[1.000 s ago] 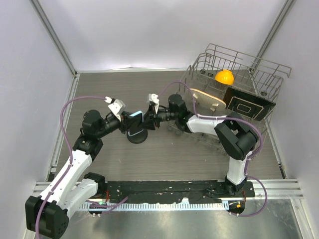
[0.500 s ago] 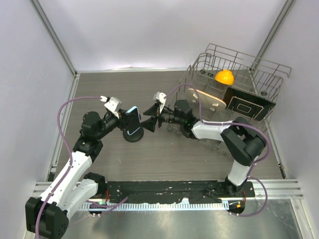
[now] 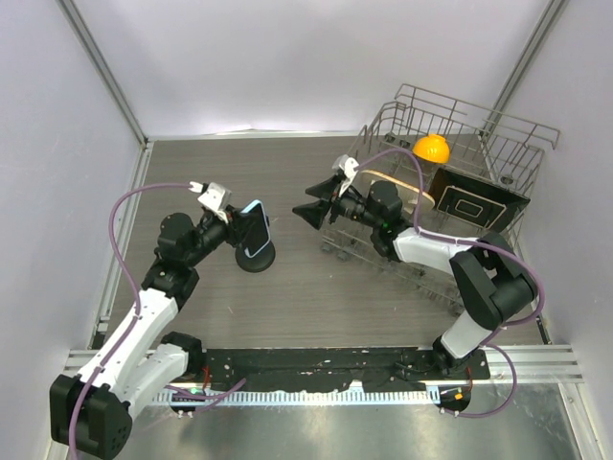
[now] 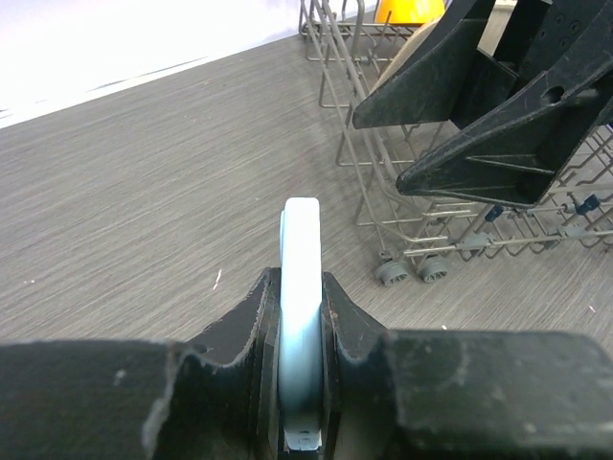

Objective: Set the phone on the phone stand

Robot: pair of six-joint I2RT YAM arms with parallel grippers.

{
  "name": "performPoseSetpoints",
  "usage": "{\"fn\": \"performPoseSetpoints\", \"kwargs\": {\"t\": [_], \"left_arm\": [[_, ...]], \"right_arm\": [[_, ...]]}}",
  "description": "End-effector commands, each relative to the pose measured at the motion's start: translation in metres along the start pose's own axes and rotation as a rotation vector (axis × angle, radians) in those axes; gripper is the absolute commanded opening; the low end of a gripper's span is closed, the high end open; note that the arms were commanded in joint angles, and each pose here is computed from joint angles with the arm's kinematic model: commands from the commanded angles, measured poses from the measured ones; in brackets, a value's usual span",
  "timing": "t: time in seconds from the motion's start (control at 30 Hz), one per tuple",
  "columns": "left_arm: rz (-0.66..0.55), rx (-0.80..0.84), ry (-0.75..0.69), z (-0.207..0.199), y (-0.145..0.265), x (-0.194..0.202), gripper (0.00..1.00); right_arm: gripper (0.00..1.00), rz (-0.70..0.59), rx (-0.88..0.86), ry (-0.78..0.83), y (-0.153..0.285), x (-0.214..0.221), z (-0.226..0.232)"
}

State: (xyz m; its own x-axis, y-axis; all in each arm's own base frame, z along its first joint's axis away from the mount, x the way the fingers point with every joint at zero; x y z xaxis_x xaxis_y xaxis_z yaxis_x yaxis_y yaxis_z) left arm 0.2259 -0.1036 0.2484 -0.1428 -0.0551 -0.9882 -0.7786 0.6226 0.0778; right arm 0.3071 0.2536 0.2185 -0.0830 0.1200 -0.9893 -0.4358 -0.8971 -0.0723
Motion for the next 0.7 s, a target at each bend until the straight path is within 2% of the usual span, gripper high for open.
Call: {"fn": "performPoseSetpoints", "kwargs": {"t": [0.0, 0.07, 0.13, 0.23, 0.27, 0.3, 0.37, 0.47, 0.57, 0.67], "left_arm": [[-0.112, 0.093, -0.041, -0.007, -0.006, -0.030, 0.00], [-0.088, 0.235, -0.046, -0.018, -0.006, -0.029, 0.00], [-0.073, 0.284, -0.058, -0.021, -0.007, -0.032, 0.00], [-0.040, 0.269, -0.051, -0.021, -0.004, -0.029, 0.01], [-0.048, 0.239, -0.049, -0.020, -0.003, -0.031, 0.04], [-0.049, 0.218, -0.045, -0.018, -0.002, -0.031, 0.19], [-0.064, 0.155, -0.036, -0.015, 0.000, -0.032, 0.41], [-0.083, 0.129, -0.034, -0.016, 0.007, -0.037, 0.85], [-0.116, 0.122, -0.042, -0.021, 0.018, -0.044, 0.97], [-0.163, 0.059, -0.040, -0.023, 0.032, -0.052, 1.00]], "right_arm": [[0.75, -0.050, -0.095, 0.020, -0.006, -0.016, 0.006], [0.75, -0.050, -0.226, 0.009, -0.008, -0.019, 0.017], [0.75, -0.049, -0.320, 0.006, -0.010, -0.021, 0.024], [0.75, -0.030, -0.399, -0.003, -0.017, -0.026, 0.030], [0.75, -0.016, -0.404, 0.009, -0.020, -0.028, 0.030], [0.75, -0.003, -0.411, 0.014, -0.022, -0.028, 0.031], [0.75, 0.036, -0.425, 0.012, -0.027, -0.025, 0.036], [0.75, 0.048, -0.418, 0.030, -0.035, -0.025, 0.040], [0.77, 0.072, -0.345, 0.041, -0.048, -0.027, 0.038], [0.77, 0.129, -0.330, 0.068, -0.060, -0.028, 0.037]]}}
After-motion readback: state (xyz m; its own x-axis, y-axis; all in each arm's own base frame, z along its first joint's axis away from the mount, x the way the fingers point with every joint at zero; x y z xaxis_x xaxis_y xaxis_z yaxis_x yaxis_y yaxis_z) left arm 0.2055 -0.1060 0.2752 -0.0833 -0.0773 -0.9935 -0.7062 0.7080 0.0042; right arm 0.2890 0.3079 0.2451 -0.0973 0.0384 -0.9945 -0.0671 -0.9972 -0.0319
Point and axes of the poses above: each gripper's point midway between its finger pads, its own y axis back along the fingers, its own z axis along the line the jaws close on, x = y × z, the point moved 9 cm from there along y, back along the fingers, and after that the axes turned 1 degree about y, right-handed, at the moved point
